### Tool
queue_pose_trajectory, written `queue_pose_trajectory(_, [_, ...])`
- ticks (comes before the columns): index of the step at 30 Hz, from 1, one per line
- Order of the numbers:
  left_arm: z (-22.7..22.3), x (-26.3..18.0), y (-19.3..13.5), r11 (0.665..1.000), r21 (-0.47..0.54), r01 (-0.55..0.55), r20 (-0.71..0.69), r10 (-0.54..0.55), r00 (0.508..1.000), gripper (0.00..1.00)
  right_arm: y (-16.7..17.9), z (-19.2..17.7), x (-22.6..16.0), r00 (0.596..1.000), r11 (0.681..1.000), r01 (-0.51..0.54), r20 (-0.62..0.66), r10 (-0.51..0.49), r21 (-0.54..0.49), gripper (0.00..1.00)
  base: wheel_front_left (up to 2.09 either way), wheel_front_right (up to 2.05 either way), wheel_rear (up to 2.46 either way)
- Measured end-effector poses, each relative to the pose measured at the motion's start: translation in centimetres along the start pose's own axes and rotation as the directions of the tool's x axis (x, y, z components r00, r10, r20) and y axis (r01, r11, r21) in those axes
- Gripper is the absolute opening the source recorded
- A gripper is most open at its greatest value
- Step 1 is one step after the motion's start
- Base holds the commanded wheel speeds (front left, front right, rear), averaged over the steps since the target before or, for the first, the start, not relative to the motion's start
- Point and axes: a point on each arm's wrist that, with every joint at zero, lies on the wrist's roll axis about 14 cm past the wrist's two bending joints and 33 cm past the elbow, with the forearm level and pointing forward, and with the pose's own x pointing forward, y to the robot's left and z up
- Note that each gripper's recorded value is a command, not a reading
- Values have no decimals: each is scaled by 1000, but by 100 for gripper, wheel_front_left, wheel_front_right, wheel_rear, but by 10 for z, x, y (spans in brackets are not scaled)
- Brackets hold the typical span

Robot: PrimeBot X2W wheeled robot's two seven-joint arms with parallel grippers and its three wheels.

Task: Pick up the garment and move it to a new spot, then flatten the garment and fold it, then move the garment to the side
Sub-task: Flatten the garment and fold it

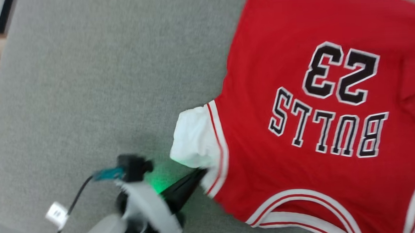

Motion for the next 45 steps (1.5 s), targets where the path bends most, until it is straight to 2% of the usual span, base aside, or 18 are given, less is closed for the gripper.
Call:
queue_pose_trajectory(7, [-3, -25, 11, 999, 5, -54, 22, 54, 998, 0, 8, -86, -63, 991, 993, -87, -108, 79, -74, 0, 0, 0, 0])
queue_pose_trajectory(8, [-3, -25, 11, 999, 5, -54, 22, 54, 998, 0, 8, -86, -63, 991, 993, -87, -108, 79, -74, 0, 0, 0, 0])
queue_pose_trajectory(13, [6, -23, 1, 999, 33, -33, 53, 31, 998, 0, 18, -165, -103, 967, 986, -139, -227, 115, -93, 0, 0, 0, 0])
queue_pose_trajectory(14, [11, -20, -6, 999, 48, -17, 65, 14, 998, 0, 27, -195, -116, 954, 982, -166, -266, 138, -85, 0, 0, 0, 0])
queue_pose_trajectory(15, [11, -20, -6, 999, 48, -17, 65, 14, 998, 0, 27, -195, -116, 954, 982, -166, -266, 138, -85, 0, 0, 0, 0])
queue_pose_trajectory(21, [19, -11, -22, 996, 83, 25, 76, -31, 997, 0, 63, -270, -139, 912, 970, -238, -352, 208, -42, 0, 0, 0, 0])
queue_pose_trajectory(24, [22, -9, -27, 995, 95, 39, 77, -46, 996, 0, 77, -287, -144, 909, 967, -253, -351, 224, -37, 0, 0, 0, 0])
queue_pose_trajectory(25, [22, -8, -29, 994, 97, 43, 76, -50, 996, 0, 80, -287, -145, 914, 966, -254, -339, 224, -45, 1, 0, 0, 0])
queue_pose_trajectory(28, [22, -7, -31, 994, 104, 46, 73, -54, 996, 0, 82, -269, -145, 949, 969, -236, -231, 213, -73, 100, 0, 0, 0])
queue_pose_trajectory(34, [21, -8, -32, 993, 105, 49, 74, -56, 996, 0, 62, -231, -163, 985, 978, -160, -90, 149, -131, 100, 0, 0, 0])
queue_pose_trajectory(38, [20, -10, -33, 994, 97, 47, 87, -55, 995, 0, 37, -183, -188, 996, 985, -65, 53, 74, -163, 100, 0, 0, 0])
queue_pose_trajectory(42, [16, -12, -36, 995, 82, 56, 90, -63, 994, 0, 23, -129, -207, 977, 978, 22, 214, 23, -205, 100, 0, 0, 0])
queue_pose_trajectory(45, [16, -11, -36, 995, 80, 59, 93, -66, 993, 0, 29, -80, -211, 929, 969, 56, 367, 38, -243, 100, 0, 0, 0])
